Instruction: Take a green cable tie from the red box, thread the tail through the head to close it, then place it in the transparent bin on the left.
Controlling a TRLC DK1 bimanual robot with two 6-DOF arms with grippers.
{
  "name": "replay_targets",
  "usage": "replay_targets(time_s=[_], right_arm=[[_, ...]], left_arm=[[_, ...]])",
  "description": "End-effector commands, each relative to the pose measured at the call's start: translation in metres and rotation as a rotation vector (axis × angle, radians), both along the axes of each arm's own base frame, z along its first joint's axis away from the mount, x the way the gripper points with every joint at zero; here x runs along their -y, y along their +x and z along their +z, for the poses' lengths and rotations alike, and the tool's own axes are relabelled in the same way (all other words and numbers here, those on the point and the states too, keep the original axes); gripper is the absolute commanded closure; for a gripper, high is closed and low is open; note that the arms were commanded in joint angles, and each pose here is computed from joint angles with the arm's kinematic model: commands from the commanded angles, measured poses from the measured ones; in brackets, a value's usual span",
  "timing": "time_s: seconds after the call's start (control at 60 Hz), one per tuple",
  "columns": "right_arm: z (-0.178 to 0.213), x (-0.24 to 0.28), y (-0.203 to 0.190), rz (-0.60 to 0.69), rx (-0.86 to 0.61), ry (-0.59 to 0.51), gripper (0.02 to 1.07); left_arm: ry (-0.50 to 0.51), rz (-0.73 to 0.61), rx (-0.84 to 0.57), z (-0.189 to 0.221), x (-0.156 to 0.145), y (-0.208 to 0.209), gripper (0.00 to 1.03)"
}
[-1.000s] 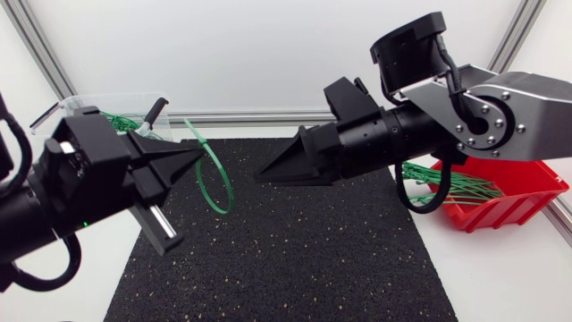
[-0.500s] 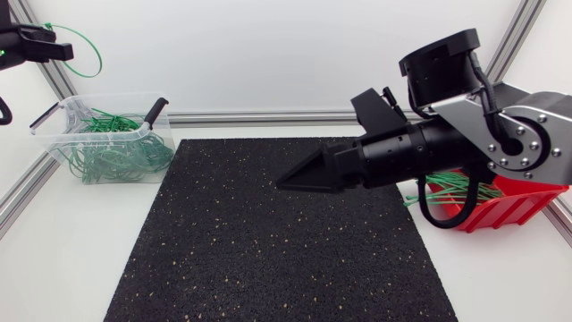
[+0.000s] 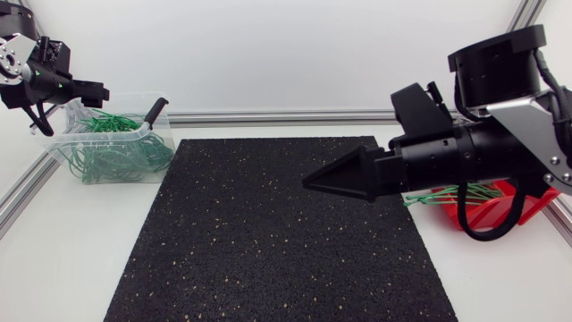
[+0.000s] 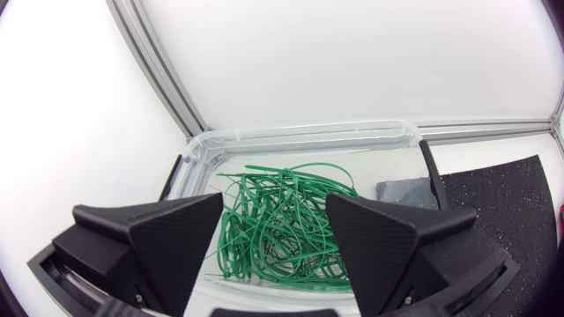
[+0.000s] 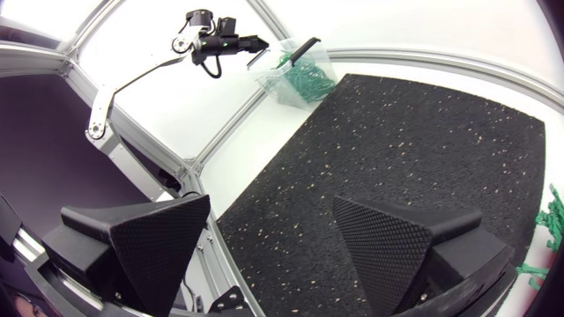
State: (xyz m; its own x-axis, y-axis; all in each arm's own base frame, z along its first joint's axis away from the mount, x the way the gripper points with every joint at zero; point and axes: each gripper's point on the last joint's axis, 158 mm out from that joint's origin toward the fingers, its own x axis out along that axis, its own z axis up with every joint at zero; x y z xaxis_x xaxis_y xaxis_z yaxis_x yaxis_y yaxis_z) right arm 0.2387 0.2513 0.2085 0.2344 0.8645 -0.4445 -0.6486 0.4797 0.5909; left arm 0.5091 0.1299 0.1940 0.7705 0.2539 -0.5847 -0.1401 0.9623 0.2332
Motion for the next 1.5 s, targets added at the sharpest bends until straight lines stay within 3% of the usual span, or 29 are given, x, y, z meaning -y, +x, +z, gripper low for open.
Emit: replay_targets(time_s=[0.0,0.25,0.75,1.017,1.483], right_arm=[[-0.011,0.018,0.007,-0.042,0.045,-0.046,0.06],[-0.026,0.087,0.045,-0.269,0.221,-0.231,0.06],[-0.031,0.216,0.056,-0.648,0.461,-0.506,0.06],[-0.029,0.247,0.039,-0.797,0.588,-0.544,0.06],[-0.042,0.249,0.024,-0.922,0.678,-0.469,0.06]], left_arm=[[-0.015,0.015,0.043,0.022,0.01,-0.016,0.03],[-0.117,0.038,0.006,0.013,0.041,-0.074,0.03],[-0.148,-0.083,0.087,0.0,0.106,-0.17,0.04],[-0.134,-0.116,0.188,-0.021,0.113,-0.199,0.04],[-0.143,-0.164,0.356,-0.031,0.123,-0.236,0.04]])
